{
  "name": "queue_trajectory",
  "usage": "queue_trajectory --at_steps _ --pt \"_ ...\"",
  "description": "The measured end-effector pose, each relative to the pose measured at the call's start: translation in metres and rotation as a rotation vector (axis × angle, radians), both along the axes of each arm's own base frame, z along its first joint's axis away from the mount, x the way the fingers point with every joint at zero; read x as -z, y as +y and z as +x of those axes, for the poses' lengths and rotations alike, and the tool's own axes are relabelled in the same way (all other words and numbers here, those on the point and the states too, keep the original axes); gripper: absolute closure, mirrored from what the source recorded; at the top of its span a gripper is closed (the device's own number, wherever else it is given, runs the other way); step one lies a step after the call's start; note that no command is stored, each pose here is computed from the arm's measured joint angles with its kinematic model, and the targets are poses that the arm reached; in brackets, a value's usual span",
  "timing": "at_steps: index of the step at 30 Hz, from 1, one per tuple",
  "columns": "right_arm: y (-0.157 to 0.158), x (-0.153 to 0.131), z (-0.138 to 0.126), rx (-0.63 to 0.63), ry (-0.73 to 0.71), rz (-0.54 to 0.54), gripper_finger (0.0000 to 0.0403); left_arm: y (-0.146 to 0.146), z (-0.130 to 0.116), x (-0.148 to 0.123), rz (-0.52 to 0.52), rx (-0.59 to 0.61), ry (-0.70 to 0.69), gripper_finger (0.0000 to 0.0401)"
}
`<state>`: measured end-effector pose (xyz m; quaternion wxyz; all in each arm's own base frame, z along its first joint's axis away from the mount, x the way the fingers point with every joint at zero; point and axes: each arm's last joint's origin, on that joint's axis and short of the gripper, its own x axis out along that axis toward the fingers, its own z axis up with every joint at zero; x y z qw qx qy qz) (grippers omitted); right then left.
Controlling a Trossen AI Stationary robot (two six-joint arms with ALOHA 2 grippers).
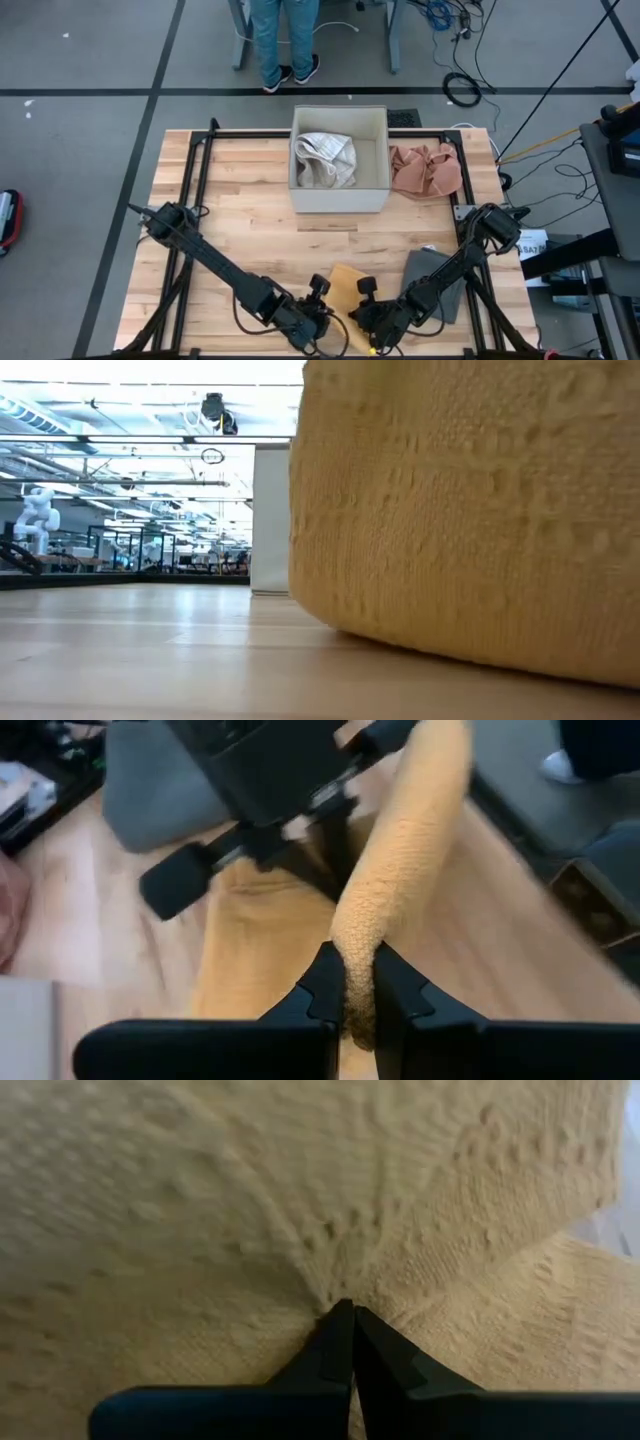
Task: Fold towel
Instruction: Fold the yellow towel
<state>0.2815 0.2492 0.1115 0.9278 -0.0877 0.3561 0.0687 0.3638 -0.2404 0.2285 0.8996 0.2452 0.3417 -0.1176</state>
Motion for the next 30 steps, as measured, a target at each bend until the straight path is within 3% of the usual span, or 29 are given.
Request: queue_trajectory --at_steps 10,18,22,30 --pt "0.002 -0.006 -0.003 -0.021 0.01 0.028 0.0403 0.033 0.022 0.004 -0.024 -0.115 0.003 0.038" --pt "-0.002 -0.05 -0.027 0.031 -0.033 -0.032 0.0403 0.048 0.029 0.005 -0.039 -0.163 0.015 0.038" --pt "-0.007 -0.061 -0.035 0.061 -0.008 -0.032 0.0403 0.052 0.031 0.005 -0.05 -0.175 0.018 0.038" --pt "-0.018 -0.055 -0.052 0.17 0.137 -0.082 0.0403 0.062 0.035 0.005 -0.067 -0.208 0.019 0.038"
